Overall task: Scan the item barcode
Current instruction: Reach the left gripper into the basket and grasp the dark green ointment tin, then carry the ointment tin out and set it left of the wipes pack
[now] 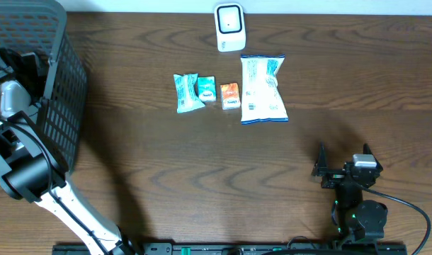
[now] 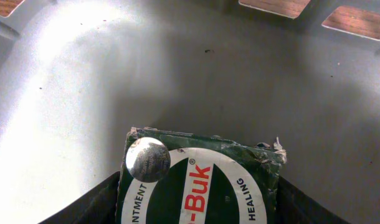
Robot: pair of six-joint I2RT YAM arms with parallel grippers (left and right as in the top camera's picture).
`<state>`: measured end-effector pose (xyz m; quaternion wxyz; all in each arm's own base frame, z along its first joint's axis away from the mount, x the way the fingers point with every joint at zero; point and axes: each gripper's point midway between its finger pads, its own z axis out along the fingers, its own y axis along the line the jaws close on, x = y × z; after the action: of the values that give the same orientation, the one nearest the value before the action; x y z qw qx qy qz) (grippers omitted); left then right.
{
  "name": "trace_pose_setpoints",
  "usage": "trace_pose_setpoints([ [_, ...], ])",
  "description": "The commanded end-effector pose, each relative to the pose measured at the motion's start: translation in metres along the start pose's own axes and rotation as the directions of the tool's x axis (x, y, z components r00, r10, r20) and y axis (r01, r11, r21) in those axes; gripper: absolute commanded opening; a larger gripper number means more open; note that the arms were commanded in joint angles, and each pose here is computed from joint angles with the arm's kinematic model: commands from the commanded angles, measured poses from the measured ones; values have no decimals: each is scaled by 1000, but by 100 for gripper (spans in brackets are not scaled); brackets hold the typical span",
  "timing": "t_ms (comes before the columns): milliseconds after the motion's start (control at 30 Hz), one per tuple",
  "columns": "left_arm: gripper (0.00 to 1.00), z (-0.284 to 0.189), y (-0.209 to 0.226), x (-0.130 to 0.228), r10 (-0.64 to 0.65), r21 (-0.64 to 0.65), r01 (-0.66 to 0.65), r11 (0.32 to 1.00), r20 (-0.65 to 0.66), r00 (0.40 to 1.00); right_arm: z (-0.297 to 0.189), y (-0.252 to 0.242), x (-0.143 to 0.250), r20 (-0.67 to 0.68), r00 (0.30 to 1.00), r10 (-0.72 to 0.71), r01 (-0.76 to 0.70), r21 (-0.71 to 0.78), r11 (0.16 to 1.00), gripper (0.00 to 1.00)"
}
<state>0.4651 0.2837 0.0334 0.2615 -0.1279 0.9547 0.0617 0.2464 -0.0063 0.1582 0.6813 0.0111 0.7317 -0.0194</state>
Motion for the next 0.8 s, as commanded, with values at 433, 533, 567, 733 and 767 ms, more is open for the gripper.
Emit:
trace_pose_setpoints([
  [433,59,-66,6,-43,-180,-9,183,983,135,974,0,-1,1,1,1000,-7,7,4,1000,99],
  [533,58,-109,7,-67,-235,0,241,971,225,946,0,-1,1,1,1000,-7,7,4,1000,99],
  [567,58,-123,7,-74,-250,5,257,966,255,934,0,-1,1,1,1000,-7,7,4,1000,99],
  [733,59,-204,3,-107,-346,79,345,935,412,843,0,-1,1,1,1000,-7,7,4,1000,99],
  [767,58,-223,-2,-113,-374,121,359,925,438,817,0,-1,1,1,1000,-7,7,4,1000,99],
])
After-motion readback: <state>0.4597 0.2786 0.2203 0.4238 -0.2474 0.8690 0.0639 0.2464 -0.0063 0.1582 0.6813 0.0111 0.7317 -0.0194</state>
